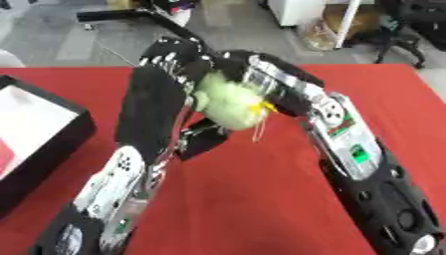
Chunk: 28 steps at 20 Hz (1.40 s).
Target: Pick up the objects with one hand, pass them to the other hand, and then place them into the box on the other side of the table.
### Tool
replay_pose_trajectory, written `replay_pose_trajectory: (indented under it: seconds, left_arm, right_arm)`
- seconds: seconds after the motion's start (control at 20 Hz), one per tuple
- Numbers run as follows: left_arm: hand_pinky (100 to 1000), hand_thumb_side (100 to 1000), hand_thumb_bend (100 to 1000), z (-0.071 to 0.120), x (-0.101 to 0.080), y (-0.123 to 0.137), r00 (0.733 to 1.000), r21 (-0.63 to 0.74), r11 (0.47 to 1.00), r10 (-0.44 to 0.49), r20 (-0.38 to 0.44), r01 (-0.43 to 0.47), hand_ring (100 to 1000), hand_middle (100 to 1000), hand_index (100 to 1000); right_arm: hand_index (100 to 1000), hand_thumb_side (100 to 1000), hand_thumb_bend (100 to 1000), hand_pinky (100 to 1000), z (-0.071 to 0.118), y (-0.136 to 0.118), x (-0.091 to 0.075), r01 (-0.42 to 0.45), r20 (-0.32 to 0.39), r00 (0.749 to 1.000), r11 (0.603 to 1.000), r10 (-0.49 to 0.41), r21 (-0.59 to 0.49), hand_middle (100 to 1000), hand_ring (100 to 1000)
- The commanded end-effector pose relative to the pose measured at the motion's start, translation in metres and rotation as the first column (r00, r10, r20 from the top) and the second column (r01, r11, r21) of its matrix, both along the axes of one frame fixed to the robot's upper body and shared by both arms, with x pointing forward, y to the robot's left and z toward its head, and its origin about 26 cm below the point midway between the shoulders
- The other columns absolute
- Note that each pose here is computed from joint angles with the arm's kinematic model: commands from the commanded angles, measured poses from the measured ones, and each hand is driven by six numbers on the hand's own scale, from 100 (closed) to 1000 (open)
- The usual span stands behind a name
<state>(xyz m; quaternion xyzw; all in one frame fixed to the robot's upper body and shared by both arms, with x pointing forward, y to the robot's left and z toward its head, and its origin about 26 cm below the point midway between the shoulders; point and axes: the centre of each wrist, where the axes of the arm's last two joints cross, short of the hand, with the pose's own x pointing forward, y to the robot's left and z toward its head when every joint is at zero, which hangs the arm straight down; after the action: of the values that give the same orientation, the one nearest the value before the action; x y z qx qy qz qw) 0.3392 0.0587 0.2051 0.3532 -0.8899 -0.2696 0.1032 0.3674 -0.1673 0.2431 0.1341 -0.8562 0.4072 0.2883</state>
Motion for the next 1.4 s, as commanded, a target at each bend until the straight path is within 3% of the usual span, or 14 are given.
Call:
replay_pose_trajectory:
  seconds: [0.05,0.45,0.85,1.0,1.2,1.3,1.4]
  left_arm:
    - [657,377,168,-0.008,0.009,0.013,0.998,0.003,1.0,-0.001,-0.059,0.001,458,440,536]
    - [654,375,187,-0.007,0.009,0.014,0.993,-0.02,0.996,-0.085,-0.088,0.084,456,436,531]
    - [650,370,170,-0.007,0.011,0.025,0.995,-0.044,0.998,-0.055,-0.087,0.051,450,428,524]
    - [651,359,182,-0.006,0.014,0.045,0.996,-0.058,0.998,0.015,-0.084,-0.02,452,428,523]
    - [656,333,226,-0.004,0.017,0.09,0.981,-0.071,0.98,0.18,-0.072,-0.185,459,434,528]
    - [670,310,293,-0.005,0.021,0.118,0.954,-0.051,0.954,0.292,-0.075,-0.296,474,450,543]
    - [686,301,359,-0.01,0.026,0.147,0.907,-0.002,0.911,0.411,-0.095,-0.413,490,464,559]
  right_arm:
    - [842,1000,189,703,0.021,-0.004,-0.005,-0.009,0.06,0.998,0.998,0.005,0.068,738,600]
    - [840,1000,205,697,0.02,-0.003,-0.004,0.013,0.034,0.999,0.994,-0.016,0.105,730,591]
    - [842,1000,168,701,0.023,-0.009,-0.005,0.042,0.053,0.997,0.991,-0.049,0.127,735,594]
    - [850,1000,117,713,0.027,-0.019,-0.009,0.087,0.099,0.99,0.986,-0.101,0.141,744,601]
    - [855,1000,100,718,0.032,-0.034,-0.015,0.167,0.162,0.967,0.972,-0.195,0.167,744,603]
    - [852,1000,102,717,0.031,-0.041,-0.017,0.208,0.174,0.955,0.961,-0.239,0.182,741,600]
    - [852,1000,100,718,0.029,-0.047,-0.019,0.24,0.179,0.945,0.952,-0.273,0.188,740,600]
